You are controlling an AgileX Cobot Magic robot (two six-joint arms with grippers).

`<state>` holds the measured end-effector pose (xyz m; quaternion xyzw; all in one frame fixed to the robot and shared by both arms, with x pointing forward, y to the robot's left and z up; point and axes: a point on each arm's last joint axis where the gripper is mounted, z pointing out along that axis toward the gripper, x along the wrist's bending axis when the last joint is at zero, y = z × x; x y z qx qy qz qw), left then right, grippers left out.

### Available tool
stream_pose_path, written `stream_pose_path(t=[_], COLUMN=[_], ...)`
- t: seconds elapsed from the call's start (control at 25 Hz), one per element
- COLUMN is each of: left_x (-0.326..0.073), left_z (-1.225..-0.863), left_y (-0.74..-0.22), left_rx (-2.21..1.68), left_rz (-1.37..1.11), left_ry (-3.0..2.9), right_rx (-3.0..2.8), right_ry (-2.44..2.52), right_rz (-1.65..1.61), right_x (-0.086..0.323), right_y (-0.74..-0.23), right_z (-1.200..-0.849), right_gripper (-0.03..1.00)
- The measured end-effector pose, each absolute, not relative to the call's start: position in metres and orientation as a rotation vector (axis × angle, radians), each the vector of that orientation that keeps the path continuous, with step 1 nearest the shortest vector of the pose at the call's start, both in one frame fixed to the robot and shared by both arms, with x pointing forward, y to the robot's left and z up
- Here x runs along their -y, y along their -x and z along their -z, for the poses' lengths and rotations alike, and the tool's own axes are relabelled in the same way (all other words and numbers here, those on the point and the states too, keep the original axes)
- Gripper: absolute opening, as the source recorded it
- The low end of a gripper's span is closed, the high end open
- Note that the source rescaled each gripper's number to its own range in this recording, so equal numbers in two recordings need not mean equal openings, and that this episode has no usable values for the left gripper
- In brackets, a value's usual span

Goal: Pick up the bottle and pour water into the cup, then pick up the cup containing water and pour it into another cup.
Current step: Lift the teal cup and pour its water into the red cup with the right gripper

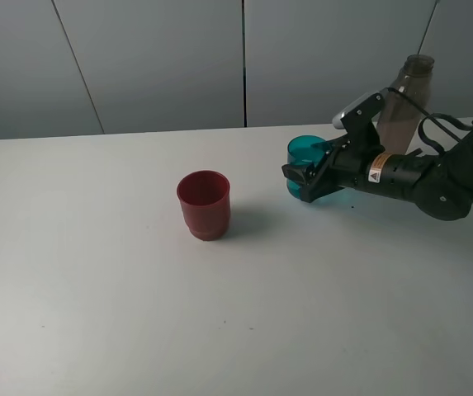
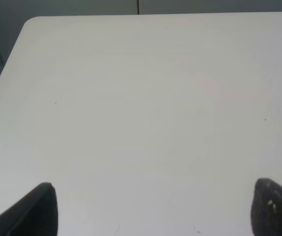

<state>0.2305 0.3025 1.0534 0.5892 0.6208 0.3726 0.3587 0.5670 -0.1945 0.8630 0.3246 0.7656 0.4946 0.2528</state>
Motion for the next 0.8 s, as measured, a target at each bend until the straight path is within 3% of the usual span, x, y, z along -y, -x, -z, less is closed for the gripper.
stream_pose_path(t=[0.36, 0.8], left_x=[-0.303, -0.303], left_z=[-1.053, -1.053], left_y=[-0.23, -0.23], left_rx=[-1.601, -1.601], left_rz=[-0.961, -0.961], left_ry=[-1.52, -1.52], right_rx=[-2.034, -2.065], right_ry=[-0.87, -0.715], right_rz=[-1.398, -1.436], right_x=[0.19, 0.139], right_y=[-0.58, -0.601], right_z=[-0.909, -0.94], right_gripper=[0.12, 0.12])
